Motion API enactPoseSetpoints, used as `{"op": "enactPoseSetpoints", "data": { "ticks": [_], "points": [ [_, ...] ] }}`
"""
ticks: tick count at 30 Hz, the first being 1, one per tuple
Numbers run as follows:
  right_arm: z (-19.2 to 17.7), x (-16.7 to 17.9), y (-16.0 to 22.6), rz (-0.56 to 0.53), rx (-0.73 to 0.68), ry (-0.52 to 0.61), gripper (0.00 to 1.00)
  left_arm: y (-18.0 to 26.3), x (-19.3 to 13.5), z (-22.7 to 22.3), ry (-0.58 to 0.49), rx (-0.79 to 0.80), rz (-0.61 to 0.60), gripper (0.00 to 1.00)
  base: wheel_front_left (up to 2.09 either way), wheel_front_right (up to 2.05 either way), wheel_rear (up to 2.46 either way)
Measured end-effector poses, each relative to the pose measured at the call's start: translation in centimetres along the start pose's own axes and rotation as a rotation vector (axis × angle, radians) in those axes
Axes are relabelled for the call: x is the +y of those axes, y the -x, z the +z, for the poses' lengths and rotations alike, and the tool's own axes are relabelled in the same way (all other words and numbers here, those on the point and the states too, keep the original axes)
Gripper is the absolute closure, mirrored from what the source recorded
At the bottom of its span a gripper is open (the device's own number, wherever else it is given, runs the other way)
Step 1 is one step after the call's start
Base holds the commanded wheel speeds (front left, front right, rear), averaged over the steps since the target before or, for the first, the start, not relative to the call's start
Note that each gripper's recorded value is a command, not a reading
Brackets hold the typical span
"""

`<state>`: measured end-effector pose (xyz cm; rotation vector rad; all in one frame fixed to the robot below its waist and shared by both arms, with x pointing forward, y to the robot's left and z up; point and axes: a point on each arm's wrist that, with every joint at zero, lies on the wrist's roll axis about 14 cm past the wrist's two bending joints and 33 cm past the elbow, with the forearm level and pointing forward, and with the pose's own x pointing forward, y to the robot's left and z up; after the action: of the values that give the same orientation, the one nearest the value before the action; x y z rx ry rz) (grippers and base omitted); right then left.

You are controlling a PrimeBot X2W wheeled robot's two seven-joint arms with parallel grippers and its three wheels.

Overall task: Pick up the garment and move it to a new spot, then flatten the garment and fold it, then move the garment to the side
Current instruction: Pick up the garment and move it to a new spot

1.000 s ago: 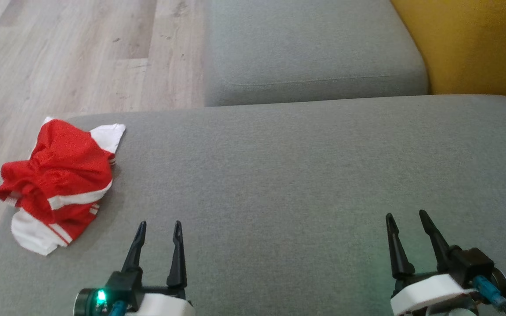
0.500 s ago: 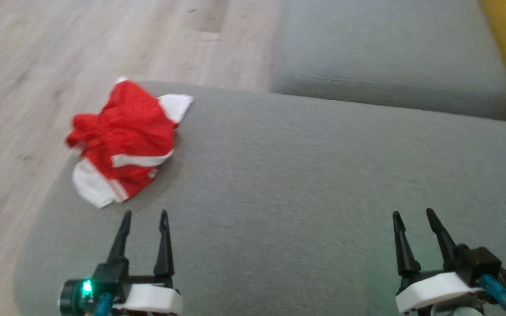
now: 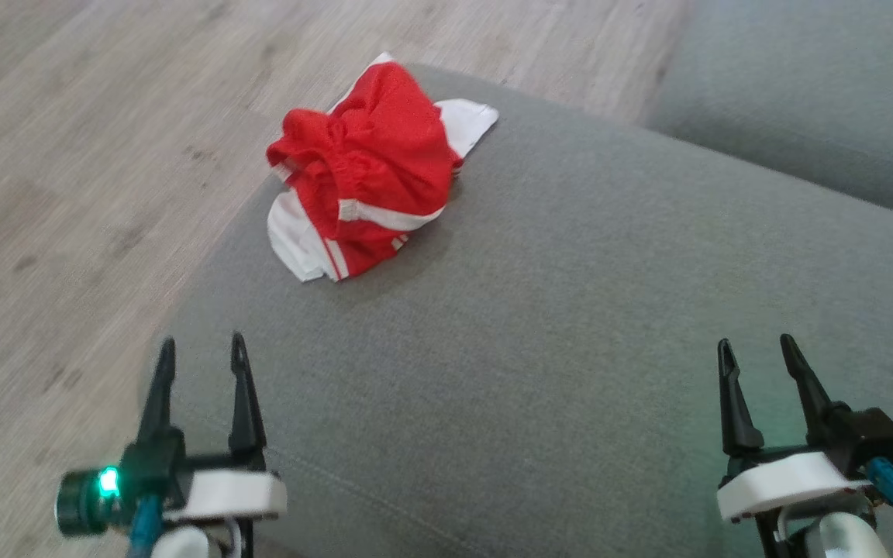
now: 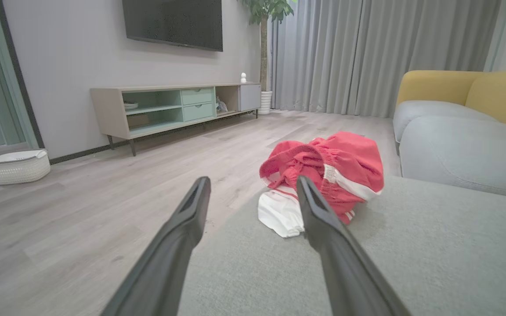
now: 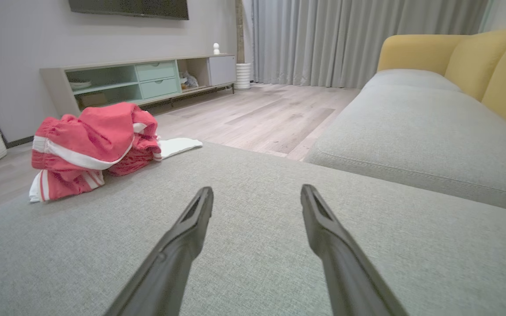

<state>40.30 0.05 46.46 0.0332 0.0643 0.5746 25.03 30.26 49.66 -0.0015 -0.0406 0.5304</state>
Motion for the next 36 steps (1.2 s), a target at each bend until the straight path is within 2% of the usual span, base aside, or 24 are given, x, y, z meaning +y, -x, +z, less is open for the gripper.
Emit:
{"op": "enactPoseSetpoints", "data": {
  "ticks": [4, 10, 21, 29, 30, 31, 32, 33, 36],
  "points": [
    [-1.5, 0.2, -1.0, 0.026, 0.035, 0.036, 0.00, -2.4, -0.7, 1.5, -0.029, -0.036, -0.031, 0.00, 0.00, 0.00, 0.00],
    [-3.1, -1.0, -3.6, 0.033, 0.052, 0.079, 0.00, -8.0, -4.8, 3.7, -0.082, -0.090, -0.122, 0.00, 0.00, 0.00, 0.00],
    [-8.2, -6.5, -4.5, -0.003, 0.140, 0.127, 0.00, -13.7, -9.1, -3.7, -0.115, 0.130, -0.165, 0.00, 0.00, 0.00, 0.00],
    [-9.1, -8.4, -5.3, -0.028, 0.120, 0.127, 0.00, -15.2, -10.4, -7.0, -0.090, 0.210, -0.149, 0.00, 0.00, 0.00, 0.00],
    [-9.2, -8.5, -5.4, -0.028, 0.117, 0.130, 0.00, -15.3, -10.5, -7.2, -0.088, 0.215, -0.146, 0.24, 0.00, 0.00, 0.00],
    [-9.2, -8.6, -5.5, -0.029, 0.114, 0.130, 0.00, -15.4, -10.5, -7.4, -0.079, 0.219, -0.143, 0.64, 0.00, 0.00, 0.00],
    [-9.3, -8.6, -5.6, -0.029, 0.113, 0.129, 0.00, -15.5, -10.6, -7.4, -0.064, 0.221, -0.140, 0.89, 0.00, 0.00, 0.00],
    [-9.3, -8.6, -5.6, -0.028, 0.112, 0.128, 0.00, -15.5, -10.8, -7.4, -0.053, 0.222, -0.142, 1.00, 0.00, 0.00, 0.00],
    [-9.2, -8.5, -5.6, -0.027, 0.112, 0.129, 0.00, -15.6, -11.2, -6.8, -0.022, 0.207, -0.155, 1.00, 0.00, 0.00, 0.00]
  ]
}}
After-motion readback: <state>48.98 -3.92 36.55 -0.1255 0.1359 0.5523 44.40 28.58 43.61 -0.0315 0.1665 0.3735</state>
